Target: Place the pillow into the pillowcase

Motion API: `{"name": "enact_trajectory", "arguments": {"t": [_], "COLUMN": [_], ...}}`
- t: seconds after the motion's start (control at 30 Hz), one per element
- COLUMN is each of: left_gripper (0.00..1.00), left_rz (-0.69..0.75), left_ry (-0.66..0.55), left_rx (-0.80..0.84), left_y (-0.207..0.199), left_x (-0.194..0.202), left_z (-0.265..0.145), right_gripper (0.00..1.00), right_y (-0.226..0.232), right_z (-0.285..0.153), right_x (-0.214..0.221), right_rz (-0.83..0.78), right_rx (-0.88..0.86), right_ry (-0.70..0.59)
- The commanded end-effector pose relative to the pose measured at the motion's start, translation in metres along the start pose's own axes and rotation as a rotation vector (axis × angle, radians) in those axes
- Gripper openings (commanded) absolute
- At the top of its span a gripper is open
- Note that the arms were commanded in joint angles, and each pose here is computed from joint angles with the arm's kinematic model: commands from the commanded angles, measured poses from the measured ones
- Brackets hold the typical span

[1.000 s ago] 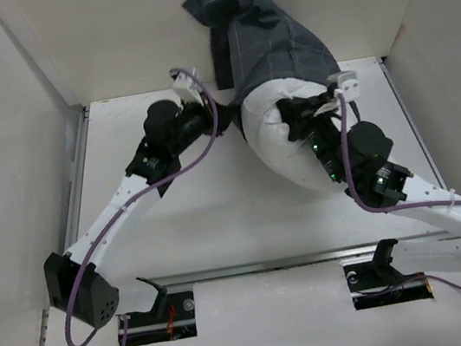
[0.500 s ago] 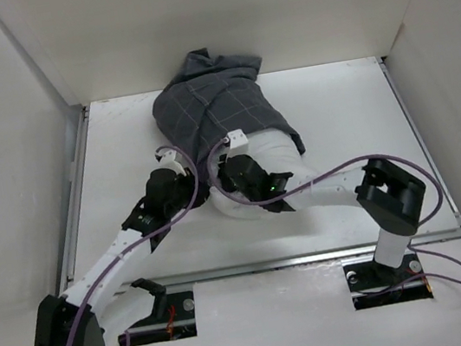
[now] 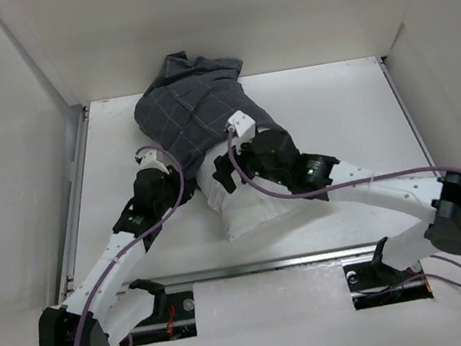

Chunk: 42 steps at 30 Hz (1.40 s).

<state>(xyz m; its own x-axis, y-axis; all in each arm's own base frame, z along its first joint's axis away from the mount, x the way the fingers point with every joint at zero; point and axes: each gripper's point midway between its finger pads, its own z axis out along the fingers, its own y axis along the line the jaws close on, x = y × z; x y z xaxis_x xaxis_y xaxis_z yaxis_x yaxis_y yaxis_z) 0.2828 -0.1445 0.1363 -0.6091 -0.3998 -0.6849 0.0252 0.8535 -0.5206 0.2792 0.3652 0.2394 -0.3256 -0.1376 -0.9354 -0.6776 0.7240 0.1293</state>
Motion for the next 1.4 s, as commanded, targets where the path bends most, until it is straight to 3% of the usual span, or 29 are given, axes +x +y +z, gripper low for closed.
{"name": "enact_trajectory", "arguments": {"t": [0.0,0.03,0.1,0.13,0.2,0.37,0.47,0.67,0.8,0.9,0.93,0.97,1.03,1.07,1.13,1.23,1.37], "left_gripper": [0.43,0.63,0.94,1.00,1.00,1.00,1.00,1.00,1.00,1.00,0.97,0.91,0.51,0.31,0.00,0.00,0.00], "left_rz": [-0.023,-0.039,-0.048,-0.049,-0.049,0.027,0.083,0.088,0.110,0.124,0.134,0.138,0.117,0.093,0.032,-0.025,-0.105], "left_ry": [-0.027,-0.028,-0.030,-0.044,-0.052,-0.038,-0.022,0.082,0.166,0.180,0.194,0.198,0.203,0.158,0.098,-0.025,-0.182], "left_rx": [-0.079,-0.116,-0.126,-0.104,-0.054,0.218,0.344,0.393,0.409,0.391,0.382,0.365,0.316,0.251,0.218,0.092,-0.061], "left_y": [0.016,0.023,0.023,0.017,0.006,-0.043,-0.067,-0.084,-0.099,-0.107,-0.112,-0.112,-0.114,-0.108,-0.113,-0.104,-0.101], "left_x": [-0.010,-0.008,-0.010,-0.015,-0.020,-0.020,-0.020,0.000,0.024,0.030,0.034,0.035,0.033,0.023,0.006,-0.024,-0.074], "left_z": [-0.005,-0.005,-0.011,-0.017,-0.025,-0.059,-0.075,-0.060,-0.046,-0.039,-0.032,-0.028,-0.013,-0.003,0.007,0.022,0.028], "right_gripper": [1.00,1.00,1.00,1.00,0.94,0.68,0.68,0.67,0.59,0.40,0.32,0.16,0.00,0.00,0.00,0.00,0.00], "right_y": [-0.027,-0.037,-0.050,-0.057,-0.069,-0.073,-0.086,-0.107,-0.117,-0.120,-0.121,-0.121,-0.119,-0.117,-0.103,-0.086,-0.066], "right_z": [-0.034,-0.037,-0.044,-0.046,-0.039,-0.013,0.006,0.031,0.039,0.045,0.045,0.047,0.043,0.040,0.029,0.009,-0.045], "right_x": [-0.057,-0.060,-0.070,-0.072,-0.067,-0.061,-0.062,-0.063,-0.065,-0.072,-0.072,-0.074,-0.076,-0.067,-0.068,-0.038,-0.047], "right_rz": [-0.191,-0.223,-0.263,-0.310,-0.364,-0.475,-0.487,-0.484,-0.446,-0.409,-0.396,-0.396,-0.374,-0.374,-0.350,-0.295,-0.195], "right_rx": [0.108,0.164,0.234,0.268,0.318,0.321,0.338,0.368,0.383,0.392,0.402,0.402,0.400,0.377,0.295,0.198,0.130], "right_ry": [-0.120,-0.120,-0.137,-0.131,-0.099,-0.040,-0.050,-0.047,-0.080,-0.109,-0.111,-0.112,-0.108,-0.070,-0.064,0.012,-0.031]}}
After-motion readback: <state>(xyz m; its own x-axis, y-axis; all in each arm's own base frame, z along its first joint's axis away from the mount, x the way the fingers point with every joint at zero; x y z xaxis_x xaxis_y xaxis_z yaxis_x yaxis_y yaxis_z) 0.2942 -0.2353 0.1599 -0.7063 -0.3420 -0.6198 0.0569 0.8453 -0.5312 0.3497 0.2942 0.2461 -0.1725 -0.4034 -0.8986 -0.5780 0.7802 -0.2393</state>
